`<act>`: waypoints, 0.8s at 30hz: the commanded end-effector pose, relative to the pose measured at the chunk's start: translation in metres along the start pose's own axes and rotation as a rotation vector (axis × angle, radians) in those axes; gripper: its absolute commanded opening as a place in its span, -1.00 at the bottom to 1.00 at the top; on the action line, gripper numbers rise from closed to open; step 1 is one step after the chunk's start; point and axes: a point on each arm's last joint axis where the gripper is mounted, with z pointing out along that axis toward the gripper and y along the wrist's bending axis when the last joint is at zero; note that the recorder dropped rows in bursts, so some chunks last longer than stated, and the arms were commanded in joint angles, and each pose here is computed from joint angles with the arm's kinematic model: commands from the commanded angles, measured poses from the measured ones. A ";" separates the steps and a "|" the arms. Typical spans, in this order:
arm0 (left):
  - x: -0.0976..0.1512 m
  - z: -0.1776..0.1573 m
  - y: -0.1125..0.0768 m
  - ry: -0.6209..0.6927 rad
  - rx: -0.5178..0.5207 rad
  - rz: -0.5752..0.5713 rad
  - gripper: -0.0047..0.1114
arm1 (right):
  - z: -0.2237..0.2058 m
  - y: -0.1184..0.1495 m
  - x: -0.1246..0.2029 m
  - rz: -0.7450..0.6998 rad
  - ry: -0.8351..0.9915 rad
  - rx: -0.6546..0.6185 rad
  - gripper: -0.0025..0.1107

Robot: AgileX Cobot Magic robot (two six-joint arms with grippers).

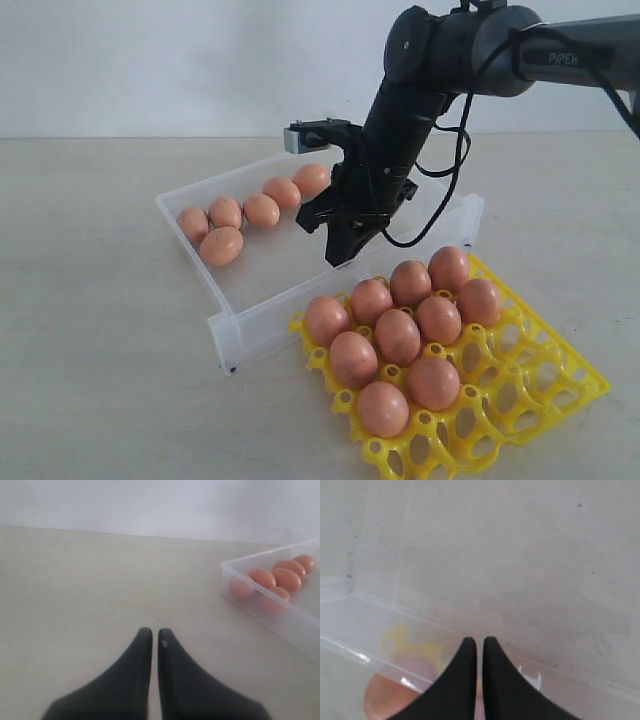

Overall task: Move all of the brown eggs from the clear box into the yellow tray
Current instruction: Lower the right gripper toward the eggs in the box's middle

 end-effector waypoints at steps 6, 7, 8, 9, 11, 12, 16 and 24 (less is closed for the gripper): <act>0.000 0.000 0.000 -0.005 -0.002 -0.004 -0.85 | -0.007 0.002 -0.023 -0.093 -0.250 0.027 -0.96; 0.000 0.000 0.000 -0.005 -0.002 -0.004 -0.85 | -0.007 0.001 -0.026 -0.131 -0.278 0.051 -0.96; 0.000 0.000 0.000 -0.005 -0.002 -0.004 -0.85 | -0.008 0.000 -0.027 -0.154 -0.296 0.068 -0.96; 0.000 0.000 0.000 -0.005 -0.002 -0.004 -0.85 | -0.008 0.001 -0.029 -0.181 -0.311 0.084 -0.96; 0.000 0.000 0.000 -0.005 -0.002 -0.004 -0.85 | -0.007 0.001 -0.031 -0.241 -0.320 0.109 -0.96; 0.000 0.000 0.000 -0.005 -0.002 -0.004 -0.85 | -0.006 0.002 -0.031 -0.282 -0.319 0.116 -0.96; 0.000 0.000 0.000 -0.005 -0.002 -0.004 -0.85 | -0.004 0.007 -0.034 -0.483 -0.314 0.164 -0.83; 0.000 0.000 0.000 -0.005 -0.002 -0.004 -0.85 | -0.011 0.006 -0.058 -0.495 -0.528 0.362 -0.05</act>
